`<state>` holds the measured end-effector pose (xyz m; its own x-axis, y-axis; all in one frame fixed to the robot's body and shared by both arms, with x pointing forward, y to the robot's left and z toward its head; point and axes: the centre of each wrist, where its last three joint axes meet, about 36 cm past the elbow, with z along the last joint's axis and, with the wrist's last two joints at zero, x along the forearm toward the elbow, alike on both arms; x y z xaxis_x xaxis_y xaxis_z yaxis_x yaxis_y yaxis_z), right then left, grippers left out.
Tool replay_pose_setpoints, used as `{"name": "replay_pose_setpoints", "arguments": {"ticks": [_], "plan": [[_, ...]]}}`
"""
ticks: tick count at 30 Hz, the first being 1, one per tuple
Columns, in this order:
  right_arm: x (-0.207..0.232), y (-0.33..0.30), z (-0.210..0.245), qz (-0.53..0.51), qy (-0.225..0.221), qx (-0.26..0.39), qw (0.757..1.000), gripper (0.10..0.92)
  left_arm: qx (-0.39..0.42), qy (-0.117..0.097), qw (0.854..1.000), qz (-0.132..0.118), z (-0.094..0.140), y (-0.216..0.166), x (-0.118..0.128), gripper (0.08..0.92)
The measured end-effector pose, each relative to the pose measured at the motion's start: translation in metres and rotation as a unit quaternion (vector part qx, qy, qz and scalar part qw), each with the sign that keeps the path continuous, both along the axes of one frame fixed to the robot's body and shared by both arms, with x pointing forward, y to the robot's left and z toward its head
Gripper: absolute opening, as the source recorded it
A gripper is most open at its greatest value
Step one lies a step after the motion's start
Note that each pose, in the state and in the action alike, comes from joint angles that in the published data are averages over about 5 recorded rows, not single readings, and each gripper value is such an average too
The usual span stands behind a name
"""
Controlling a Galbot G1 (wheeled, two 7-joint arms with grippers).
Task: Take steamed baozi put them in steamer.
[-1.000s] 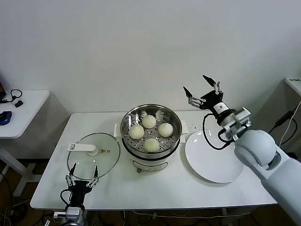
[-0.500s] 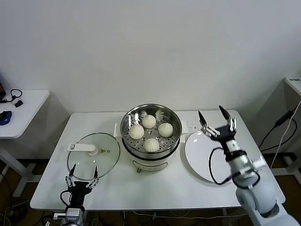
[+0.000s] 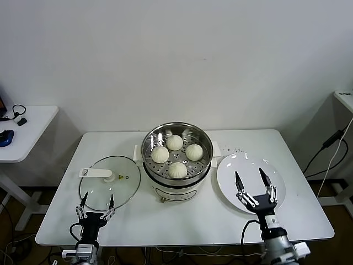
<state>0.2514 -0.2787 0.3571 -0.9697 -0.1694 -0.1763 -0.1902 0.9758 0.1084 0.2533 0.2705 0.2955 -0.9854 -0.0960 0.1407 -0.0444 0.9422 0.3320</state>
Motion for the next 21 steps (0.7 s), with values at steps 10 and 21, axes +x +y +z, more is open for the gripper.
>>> {"name": "replay_pose_setpoints", "arguments": {"ticks": [10,21], "plan": [[-0.043,0.015,-0.027,-0.003,0.018,0.02,1.0,0.823,0.0,-0.001,1.0,0.0,0.001,0.0,0.001,0.823],[-0.057,0.021,-0.033,-0.004,0.017,0.028,0.999,0.823,0.0,0.0,1.0,0.001,0.001,0.001,0.001,0.823]]}}
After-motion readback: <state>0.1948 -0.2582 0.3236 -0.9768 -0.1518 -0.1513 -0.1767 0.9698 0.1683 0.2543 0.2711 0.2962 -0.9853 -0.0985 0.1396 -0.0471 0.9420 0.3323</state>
